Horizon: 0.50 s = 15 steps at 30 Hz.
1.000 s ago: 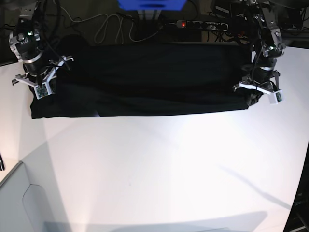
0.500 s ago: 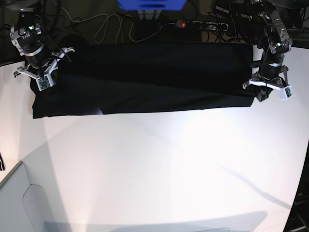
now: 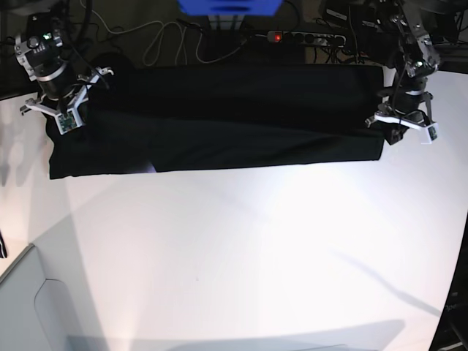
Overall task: Fold the T-shirt properly
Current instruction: 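Adjust the grip on the folded strip's end with the left gripper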
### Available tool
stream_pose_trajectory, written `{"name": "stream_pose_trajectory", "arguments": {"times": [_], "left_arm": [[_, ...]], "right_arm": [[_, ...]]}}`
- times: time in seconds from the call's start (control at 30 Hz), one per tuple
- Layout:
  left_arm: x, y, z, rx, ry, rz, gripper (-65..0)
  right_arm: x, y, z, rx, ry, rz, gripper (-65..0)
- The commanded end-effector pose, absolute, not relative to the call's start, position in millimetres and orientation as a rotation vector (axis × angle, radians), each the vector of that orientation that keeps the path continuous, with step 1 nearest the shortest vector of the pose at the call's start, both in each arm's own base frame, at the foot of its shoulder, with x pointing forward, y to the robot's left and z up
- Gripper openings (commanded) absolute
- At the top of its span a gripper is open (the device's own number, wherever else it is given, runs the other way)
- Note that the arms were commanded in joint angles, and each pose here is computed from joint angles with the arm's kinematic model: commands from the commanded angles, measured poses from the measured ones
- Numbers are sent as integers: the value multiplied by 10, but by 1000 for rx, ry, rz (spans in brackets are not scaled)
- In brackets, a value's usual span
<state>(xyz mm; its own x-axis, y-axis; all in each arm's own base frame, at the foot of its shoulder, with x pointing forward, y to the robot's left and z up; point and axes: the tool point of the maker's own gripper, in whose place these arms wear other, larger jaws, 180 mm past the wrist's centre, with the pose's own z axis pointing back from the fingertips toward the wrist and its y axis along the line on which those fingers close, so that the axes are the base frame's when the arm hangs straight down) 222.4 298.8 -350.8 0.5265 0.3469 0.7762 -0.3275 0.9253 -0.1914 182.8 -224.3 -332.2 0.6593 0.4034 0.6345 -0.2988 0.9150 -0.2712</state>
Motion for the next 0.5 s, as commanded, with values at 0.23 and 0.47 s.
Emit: {"name": "stream_pose_trajectory", "arguments": {"times": [0.23,0.47], "left_arm": [[2199,2971,-3601,-35,-926,425,-650],[2173,2942,-3698,-45,-899,429,-650]], "right_arm": [[1796,-2248,-3331,-144,-750,410,-649],[1786,-2257,-3357,-144,-736,414,-602]]}}
